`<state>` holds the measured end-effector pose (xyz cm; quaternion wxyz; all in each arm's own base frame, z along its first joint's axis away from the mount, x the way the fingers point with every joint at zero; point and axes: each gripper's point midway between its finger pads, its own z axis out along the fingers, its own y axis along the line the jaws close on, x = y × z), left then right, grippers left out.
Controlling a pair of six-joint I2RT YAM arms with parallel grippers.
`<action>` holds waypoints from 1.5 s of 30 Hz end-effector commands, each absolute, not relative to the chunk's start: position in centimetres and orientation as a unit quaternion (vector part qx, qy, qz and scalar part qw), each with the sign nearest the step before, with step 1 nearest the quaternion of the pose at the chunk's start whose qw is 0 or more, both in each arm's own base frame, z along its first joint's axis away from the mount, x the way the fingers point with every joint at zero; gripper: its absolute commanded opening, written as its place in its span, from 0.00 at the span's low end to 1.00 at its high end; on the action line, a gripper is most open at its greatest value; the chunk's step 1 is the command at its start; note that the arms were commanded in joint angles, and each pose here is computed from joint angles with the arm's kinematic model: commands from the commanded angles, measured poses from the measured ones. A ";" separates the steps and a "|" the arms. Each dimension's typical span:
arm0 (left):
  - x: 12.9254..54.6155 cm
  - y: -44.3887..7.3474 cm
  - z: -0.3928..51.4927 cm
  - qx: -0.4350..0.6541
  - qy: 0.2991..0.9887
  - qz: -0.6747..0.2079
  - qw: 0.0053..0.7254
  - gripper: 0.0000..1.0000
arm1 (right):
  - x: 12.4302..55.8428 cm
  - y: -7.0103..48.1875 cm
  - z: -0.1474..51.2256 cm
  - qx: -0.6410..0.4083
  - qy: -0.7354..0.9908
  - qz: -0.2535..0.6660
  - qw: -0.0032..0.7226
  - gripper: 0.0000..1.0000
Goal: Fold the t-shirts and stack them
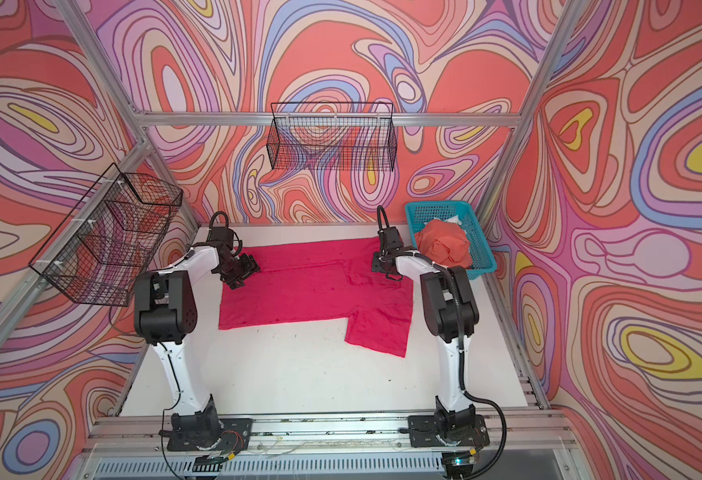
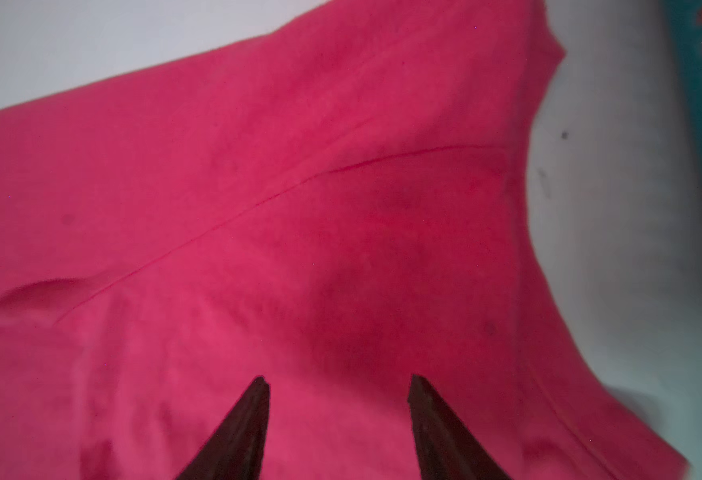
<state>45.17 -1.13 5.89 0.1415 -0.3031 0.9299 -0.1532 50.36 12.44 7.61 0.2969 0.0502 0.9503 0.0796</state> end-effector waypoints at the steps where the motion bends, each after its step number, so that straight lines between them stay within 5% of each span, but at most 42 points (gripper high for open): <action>1: 41.4 -1.1 8.1 -0.306 0.929 -0.148 0.146 0.77 | 45.2 12.8 11.4 0.046 0.954 0.097 0.280 0.58; 9: 32.3 0.1 5.0 -0.379 0.912 -0.128 0.090 0.75 | 30.3 12.0 7.1 0.110 0.974 0.113 0.160 0.55; 18: 32.6 0.4 5.7 -0.383 0.908 -0.137 0.104 0.74 | 21.6 8.9 4.1 0.194 0.973 0.085 0.092 0.44; 32: 32.2 0.5 5.7 -0.382 0.910 -0.130 0.101 0.74 | 20.8 9.0 1.0 0.207 0.971 0.091 0.074 0.27; 37: 31.8 0.9 6.0 -0.378 0.913 -0.120 0.101 0.74 | 20.8 9.0 1.1 0.205 0.972 0.090 0.076 0.00; 45: 27.9 4.7 5.0 -0.462 0.879 -0.091 0.079 0.64 | 23.7 8.9 7.3 0.211 0.961 0.100 0.147 0.00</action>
